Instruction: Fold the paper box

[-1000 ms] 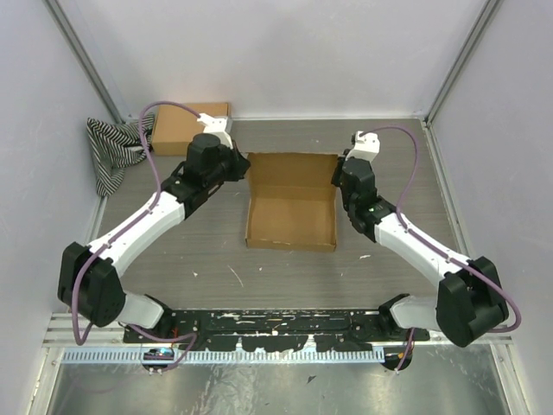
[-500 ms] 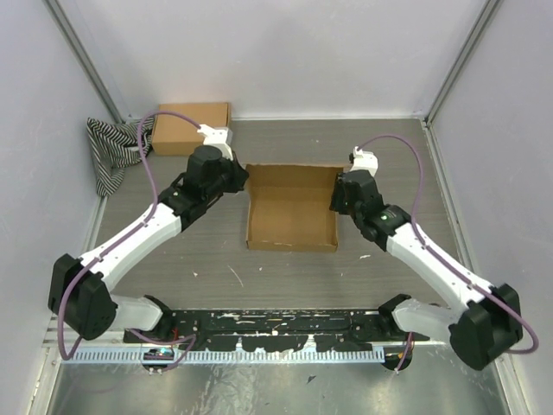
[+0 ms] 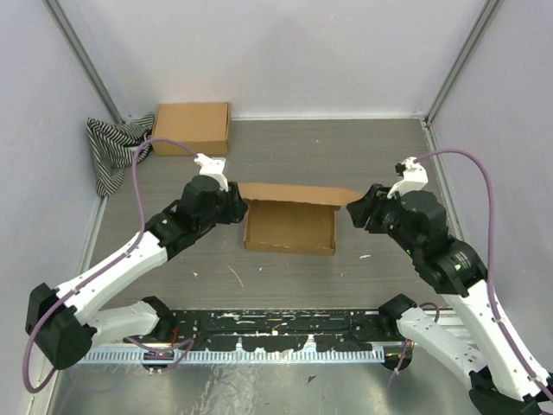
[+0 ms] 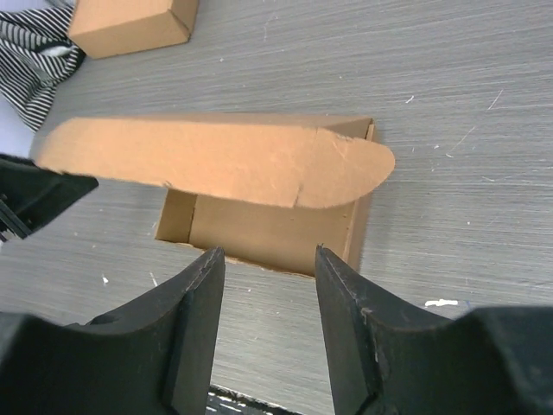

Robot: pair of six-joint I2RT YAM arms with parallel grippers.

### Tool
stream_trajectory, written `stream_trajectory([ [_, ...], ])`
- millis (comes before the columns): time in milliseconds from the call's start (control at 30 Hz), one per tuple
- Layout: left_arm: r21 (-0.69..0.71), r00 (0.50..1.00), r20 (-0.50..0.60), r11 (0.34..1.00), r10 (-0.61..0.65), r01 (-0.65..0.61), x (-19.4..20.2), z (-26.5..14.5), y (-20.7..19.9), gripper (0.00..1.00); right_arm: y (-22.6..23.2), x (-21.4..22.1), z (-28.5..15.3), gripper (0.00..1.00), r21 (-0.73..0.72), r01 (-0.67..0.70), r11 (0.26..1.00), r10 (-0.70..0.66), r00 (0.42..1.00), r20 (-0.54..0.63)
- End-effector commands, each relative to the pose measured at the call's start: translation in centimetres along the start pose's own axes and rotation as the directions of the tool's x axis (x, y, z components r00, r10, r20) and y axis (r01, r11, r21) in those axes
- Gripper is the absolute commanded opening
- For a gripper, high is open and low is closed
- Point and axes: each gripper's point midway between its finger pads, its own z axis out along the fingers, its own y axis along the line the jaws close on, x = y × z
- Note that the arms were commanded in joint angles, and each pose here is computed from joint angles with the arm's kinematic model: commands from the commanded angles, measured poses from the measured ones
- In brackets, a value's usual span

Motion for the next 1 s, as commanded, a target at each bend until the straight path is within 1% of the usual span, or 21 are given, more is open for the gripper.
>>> stream_trajectory([
  [0,-0.021,0.997,-0.068,1.0,-0.021,0.02,2.2,-3.8,1.3,0.52,0.7,-1.8,-1.8,0.52,-0.012,-0.052,0.999,0.053,0.998,0.037],
  [67,-0.02,0.996,-0.08,0.999,-0.039,0.037,3.0,-5.8,1.9,0.56,0.6,-2.6,-1.7,0.53,0.007,-0.062,0.998,0.061,0.997,0.055],
  [133,-0.004,0.997,-0.064,0.999,-0.053,0.053,3.4,-8.0,2.4,0.57,0.5,-2.9,-1.3,0.54,0.03,-0.071,0.997,0.07,0.996,0.056],
  [200,0.014,0.997,-0.008,0.997,-0.076,0.076,2.9,-10.2,2.9,0.57,0.3,-3.1,-0.7,0.54,0.051,-0.08,0.995,0.077,0.995,0.064],
  [233,0.023,0.995,0.036,0.996,-0.091,0.09,2.4,-11.3,3.1,0.6,0.0,-3.2,-0.4,0.56,0.07,-0.087,0.994,0.082,0.994,0.072],
  [267,0.035,0.989,0.094,0.993,-0.113,0.111,1.7,-12.4,3.4,0.66,-0.2,-2.9,0.1,0.58,0.084,-0.094,0.992,0.088,0.994,0.068],
  [300,0.038,0.983,0.133,0.992,-0.124,0.12,1.3,-12.8,3.7,0.7,-0.4,-2.5,0.6,0.62,0.096,-0.098,0.991,0.093,0.994,0.059],
  [333,0.043,0.975,0.178,0.991,-0.131,0.125,0.5,-12.9,3.7,0.71,-0.6,-1.9,1.4,0.64,0.111,-0.098,0.989,0.093,0.995,0.041],
  [400,0.032,0.975,0.191,0.993,-0.117,0.113,0.2,-11.8,3.6,0.7,-1.0,-0.6,3.0,0.66,0.136,-0.091,0.987,0.092,0.996,0.002],
  [467,0.007,0.987,0.135,0.996,-0.087,0.087,0.3,-9.4,3.0,0.69,-1.4,0.8,4.9,0.68,0.157,-0.074,0.985,0.081,0.996,-0.037],
  [533,-0.015,0.998,0.043,0.999,-0.044,0.045,0.9,-6.7,2.2,0.66,-2.1,2.6,6.9,0.68,0.191,-0.046,0.98,0.065,0.994,-0.09],
  [633,-0.075,0.997,-0.082,0.997,-0.001,-0.005,2.2,-2.3,1.9,0.64,-3.3,5.0,9.8,0.69,0.24,0.001,0.971,0.04,0.985,-0.165],
  [767,-0.085,0.989,-0.147,0.996,0.027,-0.04,3.2,1.5,1.4,0.64,-4.5,7.7,12.9,0.69,0.261,0.039,0.965,0.024,0.972,-0.233],
  [800,-0.1,0.982,-0.186,0.993,0.037,-0.057,4.0,2.6,1.6,0.64,-4.8,8.2,13.4,0.69,0.268,0.047,0.962,0.022,0.969,-0.248],
  [900,-0.144,0.963,-0.262,0.985,0.058,-0.098,5.6,4.3,2.3,0.65,-5.7,10.2,14.5,0.68,0.287,0.072,0.955,0.019,0.953,-0.303],
  [967,-0.158,0.954,-0.294,0.981,0.065,-0.116,6.5,5.2,2.7,0.65,-6.4,12.0,15.0,0.68,0.296,0.093,0.951,0.018,0.936,-0.351],
])
